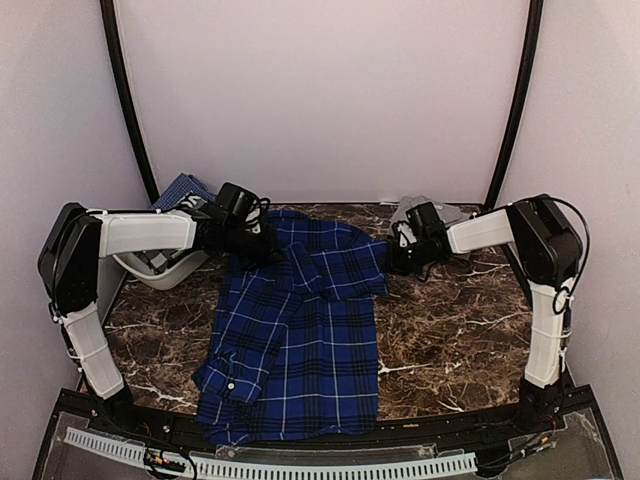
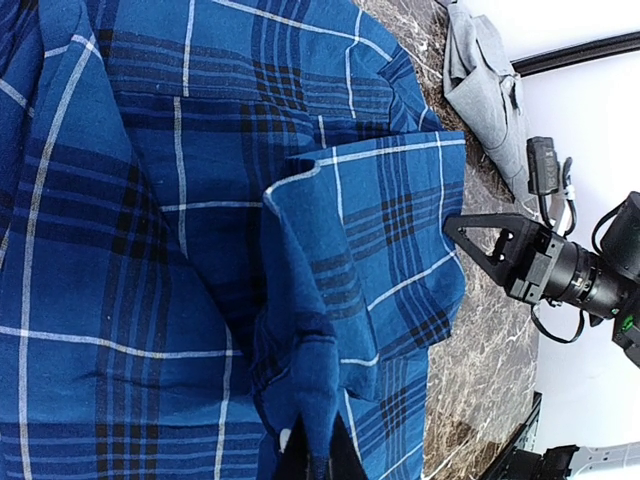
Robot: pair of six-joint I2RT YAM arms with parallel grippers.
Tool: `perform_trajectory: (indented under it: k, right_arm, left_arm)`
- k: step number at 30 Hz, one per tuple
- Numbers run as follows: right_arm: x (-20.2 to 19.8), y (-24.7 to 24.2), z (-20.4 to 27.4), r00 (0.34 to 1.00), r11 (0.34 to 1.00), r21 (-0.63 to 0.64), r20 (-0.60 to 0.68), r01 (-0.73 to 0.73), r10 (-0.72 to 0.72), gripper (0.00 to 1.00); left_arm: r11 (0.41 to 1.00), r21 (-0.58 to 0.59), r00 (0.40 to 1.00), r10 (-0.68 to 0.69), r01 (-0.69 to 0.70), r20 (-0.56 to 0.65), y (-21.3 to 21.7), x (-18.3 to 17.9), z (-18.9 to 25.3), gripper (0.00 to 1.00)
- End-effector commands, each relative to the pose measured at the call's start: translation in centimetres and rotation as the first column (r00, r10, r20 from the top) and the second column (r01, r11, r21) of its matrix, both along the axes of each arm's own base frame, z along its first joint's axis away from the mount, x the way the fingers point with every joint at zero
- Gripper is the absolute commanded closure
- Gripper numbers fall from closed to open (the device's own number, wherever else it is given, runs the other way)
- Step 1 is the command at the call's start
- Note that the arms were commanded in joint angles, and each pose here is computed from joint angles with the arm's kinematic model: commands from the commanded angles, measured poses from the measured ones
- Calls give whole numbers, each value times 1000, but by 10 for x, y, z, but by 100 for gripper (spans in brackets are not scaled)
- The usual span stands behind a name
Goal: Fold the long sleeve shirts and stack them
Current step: Move the right arm to the center of the board with the 1/3-folded shirt, then pick up the corner of the shirt from the center of the board.
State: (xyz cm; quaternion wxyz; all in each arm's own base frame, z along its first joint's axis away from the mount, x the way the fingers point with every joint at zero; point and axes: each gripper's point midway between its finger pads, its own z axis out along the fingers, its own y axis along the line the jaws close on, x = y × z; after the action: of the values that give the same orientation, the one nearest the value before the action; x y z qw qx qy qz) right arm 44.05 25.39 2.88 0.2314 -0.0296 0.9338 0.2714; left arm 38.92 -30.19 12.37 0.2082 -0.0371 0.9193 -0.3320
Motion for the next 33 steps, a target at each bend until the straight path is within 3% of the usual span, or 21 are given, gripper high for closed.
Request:
perform_trajectory:
  k: [1,12,17,21,28,33]
  right_arm:
    - [14,-7,-2,1000,1000,-2,2,12,-12,100]
    - [63,-37,22,998,998,-51,45,36,-34,100]
    - [47,-33,46,998,1000,-24,69,14,-12,75]
    - [19,-30,65,996,1000,-26,87,-9,11,62]
    - [-72,-19,65,998,996,-80,36,-49,52,62]
    - [-150,-19,47,997,985,-153,-44,-75,69,63]
  left_arm:
    - [999,-34,1000,-12,12,21,-10,1,11,100]
    - [999,-38,999,-13,15,49,-29,24,20,100]
    - [999,-28,994,-20,23,111,-32,38,49,100]
    - [999,-14,987,-38,41,158,-32,43,75,100]
    - [997,-36,966,-63,75,252,-22,51,129,99]
    - [993,-45,956,-90,107,278,-23,52,144,98]
